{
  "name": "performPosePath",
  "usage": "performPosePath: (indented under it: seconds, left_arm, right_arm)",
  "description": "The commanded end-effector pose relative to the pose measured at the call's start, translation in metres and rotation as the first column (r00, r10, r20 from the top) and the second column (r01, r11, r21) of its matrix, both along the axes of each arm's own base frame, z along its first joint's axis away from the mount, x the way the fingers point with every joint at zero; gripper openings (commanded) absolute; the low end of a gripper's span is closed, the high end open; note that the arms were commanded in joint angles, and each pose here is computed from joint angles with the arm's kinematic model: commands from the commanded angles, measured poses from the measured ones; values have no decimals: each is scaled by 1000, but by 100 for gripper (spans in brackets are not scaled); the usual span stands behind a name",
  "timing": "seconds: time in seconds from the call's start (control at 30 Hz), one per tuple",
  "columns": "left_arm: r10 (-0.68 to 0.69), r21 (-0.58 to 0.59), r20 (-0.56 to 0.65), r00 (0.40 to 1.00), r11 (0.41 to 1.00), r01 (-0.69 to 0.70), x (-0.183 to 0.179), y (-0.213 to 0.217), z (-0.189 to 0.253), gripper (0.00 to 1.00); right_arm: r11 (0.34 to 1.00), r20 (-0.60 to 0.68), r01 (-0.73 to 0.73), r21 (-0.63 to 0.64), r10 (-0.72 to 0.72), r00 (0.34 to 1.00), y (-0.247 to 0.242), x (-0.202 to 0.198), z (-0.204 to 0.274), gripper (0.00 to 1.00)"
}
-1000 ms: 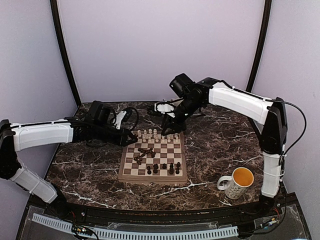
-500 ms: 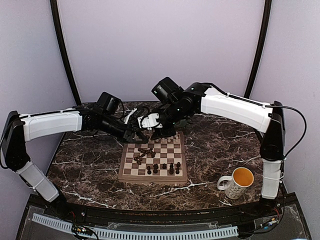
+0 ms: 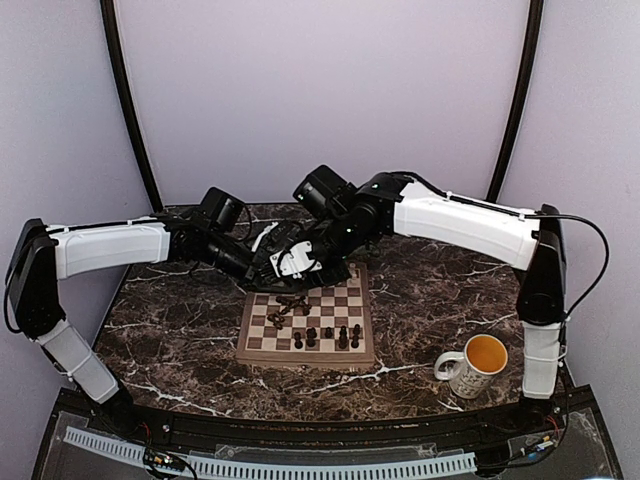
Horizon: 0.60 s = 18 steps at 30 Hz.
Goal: Set up the chess pieces on the board
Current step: Pass from the left arm to the right
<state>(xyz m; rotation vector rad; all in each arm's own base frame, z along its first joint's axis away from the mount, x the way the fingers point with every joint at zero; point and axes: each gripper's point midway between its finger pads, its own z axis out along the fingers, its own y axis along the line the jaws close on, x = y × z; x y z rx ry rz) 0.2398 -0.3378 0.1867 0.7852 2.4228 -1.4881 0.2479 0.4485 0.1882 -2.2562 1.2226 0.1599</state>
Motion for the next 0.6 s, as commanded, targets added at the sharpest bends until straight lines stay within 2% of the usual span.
performPosePath:
  seconds: [0.0, 0.3, 0.47, 0.57]
  left_arm:
    - [-30, -49, 21, 999, 998, 31, 1, -5, 18, 12]
    - [-3, -38, 12, 1000, 999, 3, 10, 4, 13, 12]
    - [43, 8, 54, 998, 999, -44, 17, 15, 10, 28]
    - [80, 10, 148, 986, 997, -82, 19, 24, 16, 39]
  right_arm:
    - [998, -12, -56, -15, 56, 998, 8, -15, -4, 39]
    - [996, -16, -59, -69, 58, 998, 1, -19, -20, 19]
    - [999, -53, 16, -39, -18, 998, 0, -7, -21, 13]
    - [994, -154, 105, 16, -102, 983, 0, 5, -13, 13]
